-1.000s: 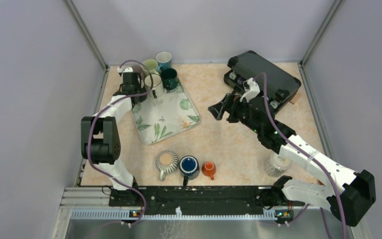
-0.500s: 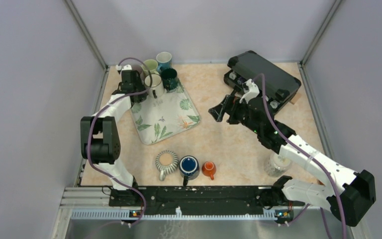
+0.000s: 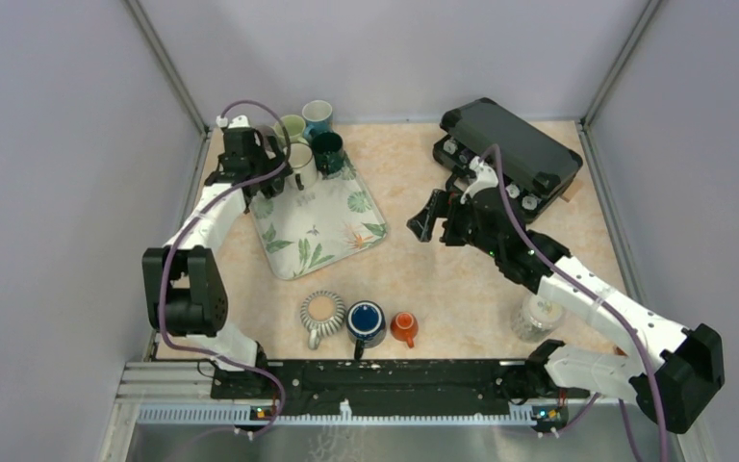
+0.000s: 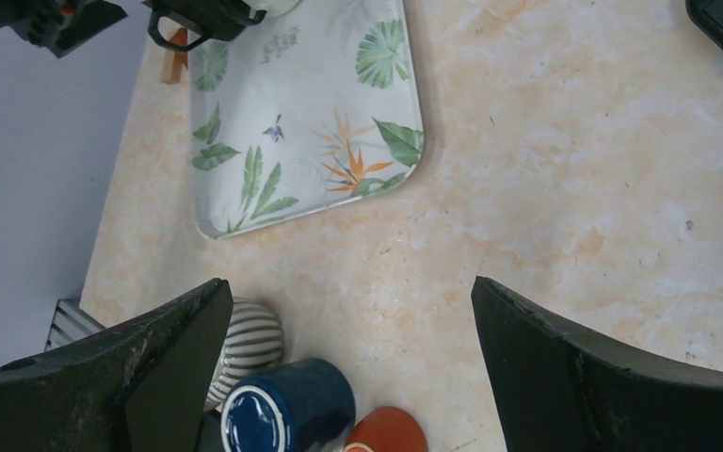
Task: Turn the mug right side up
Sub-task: Place the cup on the tray.
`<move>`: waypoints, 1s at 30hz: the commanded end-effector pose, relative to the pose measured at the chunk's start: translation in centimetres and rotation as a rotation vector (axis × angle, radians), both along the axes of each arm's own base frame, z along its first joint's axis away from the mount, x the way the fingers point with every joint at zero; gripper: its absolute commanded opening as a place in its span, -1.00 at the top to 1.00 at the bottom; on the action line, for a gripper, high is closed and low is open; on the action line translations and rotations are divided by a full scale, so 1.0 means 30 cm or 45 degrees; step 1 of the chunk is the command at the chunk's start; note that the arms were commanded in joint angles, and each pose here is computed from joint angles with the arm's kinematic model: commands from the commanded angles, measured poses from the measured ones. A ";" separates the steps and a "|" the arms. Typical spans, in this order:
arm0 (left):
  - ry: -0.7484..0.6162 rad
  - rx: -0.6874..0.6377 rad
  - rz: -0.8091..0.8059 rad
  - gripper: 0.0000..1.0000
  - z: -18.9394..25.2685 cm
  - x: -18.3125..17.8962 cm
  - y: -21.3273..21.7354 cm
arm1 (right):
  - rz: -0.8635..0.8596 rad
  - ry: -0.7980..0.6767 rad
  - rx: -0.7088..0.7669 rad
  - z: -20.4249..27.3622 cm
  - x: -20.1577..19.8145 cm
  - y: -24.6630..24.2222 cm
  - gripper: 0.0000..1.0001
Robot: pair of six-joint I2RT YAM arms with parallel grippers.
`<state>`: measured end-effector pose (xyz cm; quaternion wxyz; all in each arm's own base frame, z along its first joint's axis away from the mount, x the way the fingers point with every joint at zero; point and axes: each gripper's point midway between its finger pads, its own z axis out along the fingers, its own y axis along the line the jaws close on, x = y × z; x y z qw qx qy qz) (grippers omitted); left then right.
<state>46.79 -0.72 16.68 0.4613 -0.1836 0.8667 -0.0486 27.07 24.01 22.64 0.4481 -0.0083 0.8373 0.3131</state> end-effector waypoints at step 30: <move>-0.130 -0.333 -1.003 -0.97 0.227 -0.418 -0.624 | -0.948 0.509 -0.514 -0.083 -0.260 -0.586 -0.98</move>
